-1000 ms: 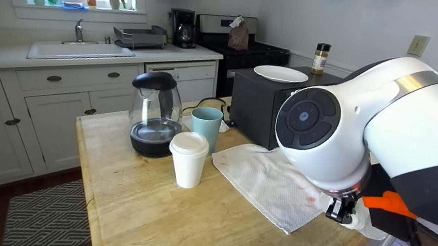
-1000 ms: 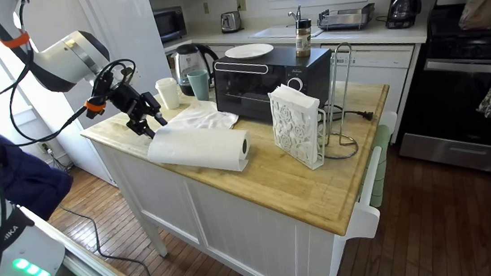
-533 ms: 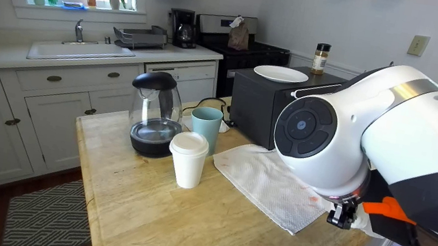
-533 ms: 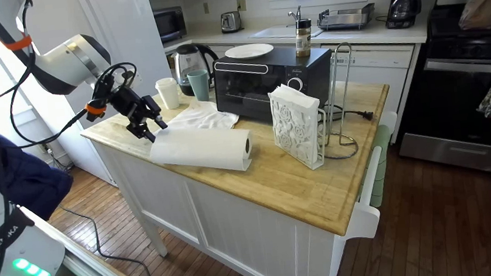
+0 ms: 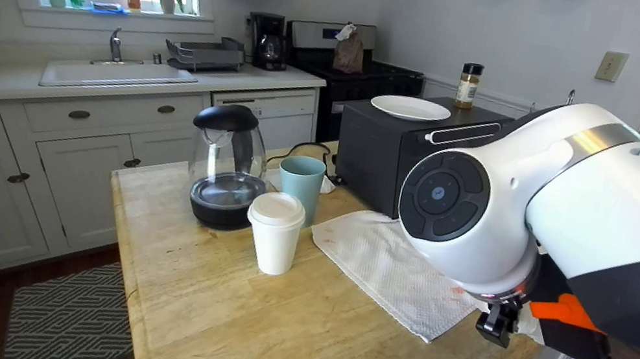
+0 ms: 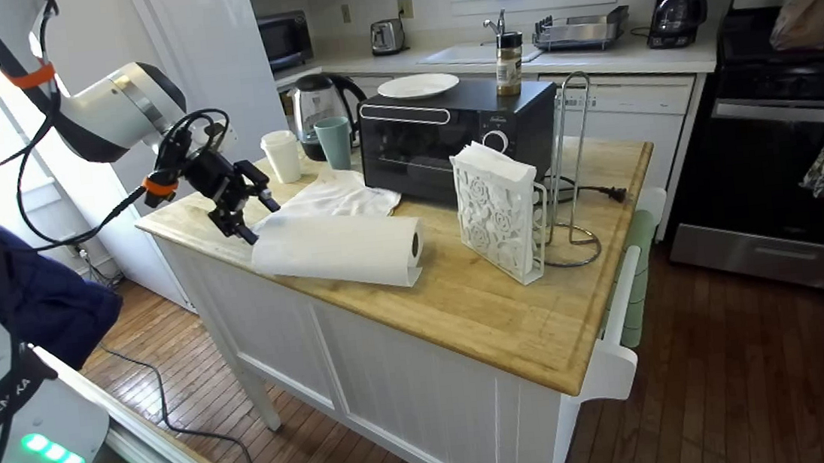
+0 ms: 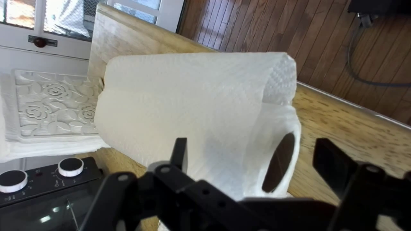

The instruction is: Set the paper towel roll upright on the countertop

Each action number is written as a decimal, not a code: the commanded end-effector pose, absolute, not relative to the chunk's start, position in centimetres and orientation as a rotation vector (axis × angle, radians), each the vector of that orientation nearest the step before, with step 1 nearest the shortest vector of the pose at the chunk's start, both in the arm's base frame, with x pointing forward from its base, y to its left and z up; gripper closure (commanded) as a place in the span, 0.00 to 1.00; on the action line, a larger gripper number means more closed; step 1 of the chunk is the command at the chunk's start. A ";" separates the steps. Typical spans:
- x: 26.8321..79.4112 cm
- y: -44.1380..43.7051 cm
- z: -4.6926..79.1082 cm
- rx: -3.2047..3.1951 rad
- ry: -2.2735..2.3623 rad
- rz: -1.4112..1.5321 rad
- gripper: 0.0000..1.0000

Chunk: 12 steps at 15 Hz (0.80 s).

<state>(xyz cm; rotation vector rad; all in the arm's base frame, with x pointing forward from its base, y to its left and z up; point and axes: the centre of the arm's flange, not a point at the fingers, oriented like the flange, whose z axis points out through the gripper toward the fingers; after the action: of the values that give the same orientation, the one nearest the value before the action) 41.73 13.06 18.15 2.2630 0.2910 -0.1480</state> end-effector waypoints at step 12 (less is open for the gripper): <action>42.6 11.2 17.2 2.170 0.282 -0.126 0.03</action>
<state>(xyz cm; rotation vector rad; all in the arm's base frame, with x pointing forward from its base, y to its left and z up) 42.17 11.54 17.74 2.2095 0.2808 -0.1279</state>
